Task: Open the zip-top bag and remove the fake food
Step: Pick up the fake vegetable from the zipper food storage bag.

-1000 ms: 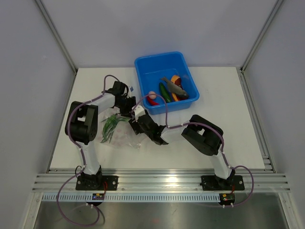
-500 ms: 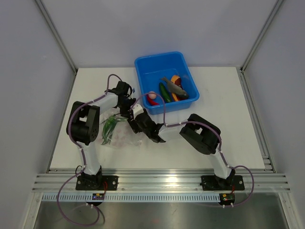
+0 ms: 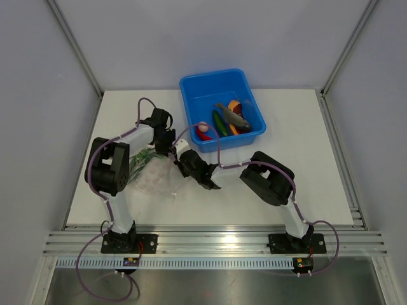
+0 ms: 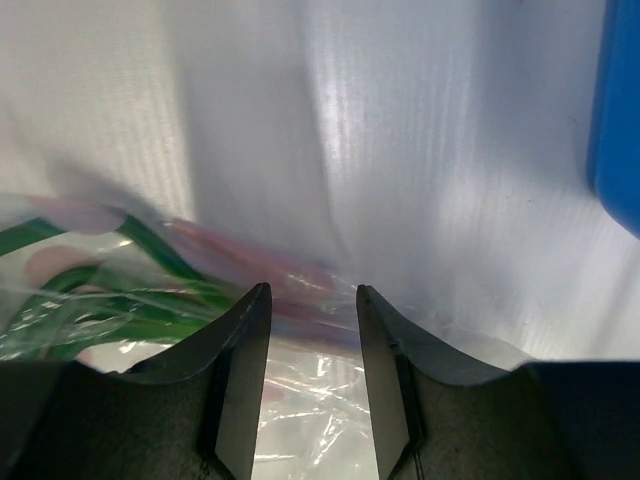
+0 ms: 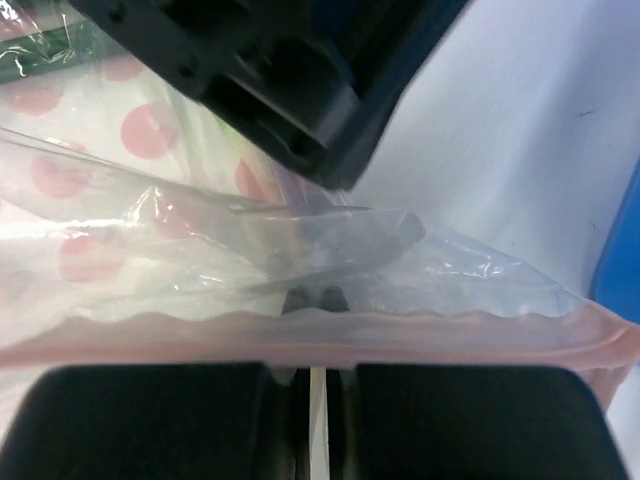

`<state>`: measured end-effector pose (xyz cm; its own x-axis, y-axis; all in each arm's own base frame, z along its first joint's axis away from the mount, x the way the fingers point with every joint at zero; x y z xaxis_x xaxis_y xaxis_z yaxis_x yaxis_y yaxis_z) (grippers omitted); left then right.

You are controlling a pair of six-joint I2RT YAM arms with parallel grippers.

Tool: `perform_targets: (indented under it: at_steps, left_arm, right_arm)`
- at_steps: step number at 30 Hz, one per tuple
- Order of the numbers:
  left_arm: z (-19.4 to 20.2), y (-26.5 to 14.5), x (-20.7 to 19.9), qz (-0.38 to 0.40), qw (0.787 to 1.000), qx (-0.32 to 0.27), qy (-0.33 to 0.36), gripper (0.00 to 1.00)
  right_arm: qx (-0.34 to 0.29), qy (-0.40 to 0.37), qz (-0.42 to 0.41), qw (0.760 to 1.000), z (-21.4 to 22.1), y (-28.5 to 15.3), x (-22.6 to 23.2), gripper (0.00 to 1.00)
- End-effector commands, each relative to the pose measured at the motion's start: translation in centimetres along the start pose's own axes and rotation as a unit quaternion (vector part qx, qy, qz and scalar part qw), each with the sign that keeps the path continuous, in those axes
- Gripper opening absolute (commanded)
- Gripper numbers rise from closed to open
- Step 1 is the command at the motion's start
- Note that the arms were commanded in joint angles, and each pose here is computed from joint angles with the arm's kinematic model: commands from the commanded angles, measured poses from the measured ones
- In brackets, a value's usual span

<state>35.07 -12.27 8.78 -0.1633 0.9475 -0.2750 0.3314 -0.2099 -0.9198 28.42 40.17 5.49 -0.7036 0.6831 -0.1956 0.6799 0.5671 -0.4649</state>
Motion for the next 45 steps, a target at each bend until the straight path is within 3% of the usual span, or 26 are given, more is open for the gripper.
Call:
perform_targets:
  at_steps: [1,5,6,8,16,37,45]
  left_arm:
    - [-1.2,-2.3,1.1,-0.019,0.998,-0.056,-0.032,0.43]
    - [-1.8,-5.1,1.2,0.002,0.991,-0.121,-0.054,0.53]
    - [-1.8,-5.7,1.2,0.01,0.989,-0.137,-0.058,0.66]
    - [-1.9,-7.9,1.5,0.015,0.978,-0.194,-0.073,0.78]
    - [-1.6,-11.9,4.2,-0.044,0.944,-0.304,-0.124,0.98]
    - [-5.1,-8.6,5.2,-0.082,0.915,-0.38,-0.108,0.99]
    - [-5.7,-5.3,5.5,-0.111,0.935,-0.317,-0.114,0.99]
  right_arm:
    - [-0.017,0.005,0.007,1.0,-2.1,-1.0,-0.4,0.0]
    - [-0.03,-0.005,0.012,0.999,-2.9,-1.6,-0.4,0.0]
    - [-0.032,-0.007,0.013,0.999,-3.0,-1.7,-0.4,0.0]
    - [-0.034,-0.018,0.017,0.999,-3.2,-1.9,-0.4,0.0]
    - [-0.042,-0.025,0.029,0.998,-3.0,-2.6,-0.5,0.0]
    - [-0.045,-0.051,0.015,0.998,-2.7,-2.7,0.1,0.0]
    - [-0.049,-0.051,0.009,0.997,-2.8,-2.9,0.3,0.0]
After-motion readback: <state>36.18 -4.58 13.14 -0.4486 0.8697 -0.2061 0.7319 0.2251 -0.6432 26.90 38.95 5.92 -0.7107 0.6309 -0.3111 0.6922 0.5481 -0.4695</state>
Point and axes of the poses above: each gripper's point midway between its finger pads, its own y axis out along the fingers, its own x axis along the line the jaws close on, z = x × y, the point moved 7 cm from there along -y, back along the fingers, and after that the axes turned 12 degrees about -y, right-handed, at the moved point
